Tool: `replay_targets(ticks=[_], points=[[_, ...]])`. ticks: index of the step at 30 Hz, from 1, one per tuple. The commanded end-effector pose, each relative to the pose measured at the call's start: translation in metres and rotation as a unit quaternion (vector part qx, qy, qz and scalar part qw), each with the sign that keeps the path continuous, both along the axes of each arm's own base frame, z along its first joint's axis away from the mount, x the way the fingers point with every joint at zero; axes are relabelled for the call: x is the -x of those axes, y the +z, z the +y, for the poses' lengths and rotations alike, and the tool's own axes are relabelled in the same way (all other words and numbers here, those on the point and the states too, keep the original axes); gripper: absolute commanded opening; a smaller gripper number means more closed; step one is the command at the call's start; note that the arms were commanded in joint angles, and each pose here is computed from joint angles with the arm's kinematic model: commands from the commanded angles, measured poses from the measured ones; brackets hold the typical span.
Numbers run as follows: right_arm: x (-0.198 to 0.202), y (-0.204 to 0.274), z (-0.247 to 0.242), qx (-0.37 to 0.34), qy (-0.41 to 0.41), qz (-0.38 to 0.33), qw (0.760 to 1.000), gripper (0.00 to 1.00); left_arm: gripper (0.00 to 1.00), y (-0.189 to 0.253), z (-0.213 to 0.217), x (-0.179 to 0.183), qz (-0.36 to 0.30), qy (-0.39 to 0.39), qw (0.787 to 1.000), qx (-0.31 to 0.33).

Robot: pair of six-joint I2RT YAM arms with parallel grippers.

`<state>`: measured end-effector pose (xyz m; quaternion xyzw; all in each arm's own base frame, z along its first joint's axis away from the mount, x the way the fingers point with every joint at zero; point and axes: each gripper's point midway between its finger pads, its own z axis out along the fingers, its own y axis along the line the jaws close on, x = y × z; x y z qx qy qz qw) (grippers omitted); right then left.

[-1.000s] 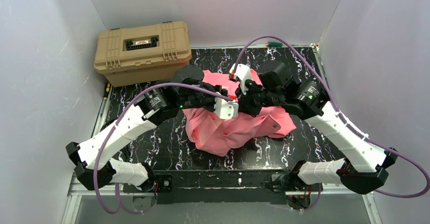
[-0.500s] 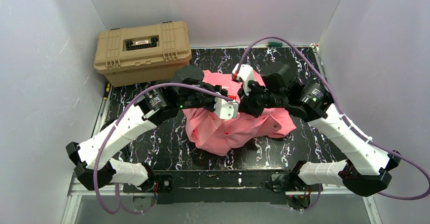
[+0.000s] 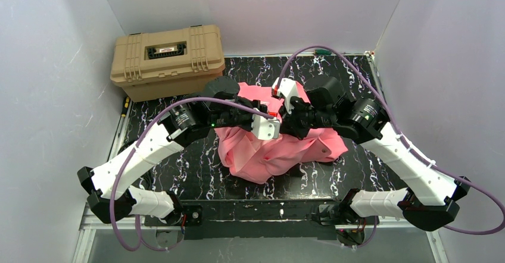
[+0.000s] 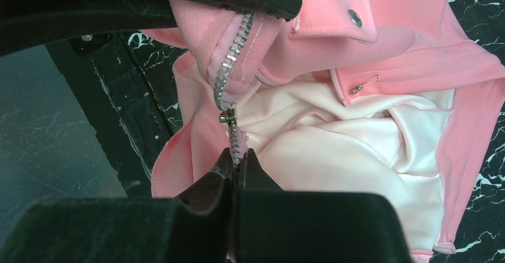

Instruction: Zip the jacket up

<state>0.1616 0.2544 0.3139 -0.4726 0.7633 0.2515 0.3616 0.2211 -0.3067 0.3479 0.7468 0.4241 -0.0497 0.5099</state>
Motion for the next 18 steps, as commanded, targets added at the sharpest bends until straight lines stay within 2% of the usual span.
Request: replay_targets(ticks=[1, 18], points=[[-0.001, 0.015, 0.006, -0.029, 0.008, -0.023, 0.999, 0.01, 0.00, 0.021, 0.003, 0.005, -0.019, -0.004, 0.999, 0.027], [-0.011, 0.036, 0.004, -0.045, -0.009, -0.059, 0.997, 0.01, 0.00, 0.015, 0.004, 0.010, -0.012, -0.016, 1.000, 0.019]])
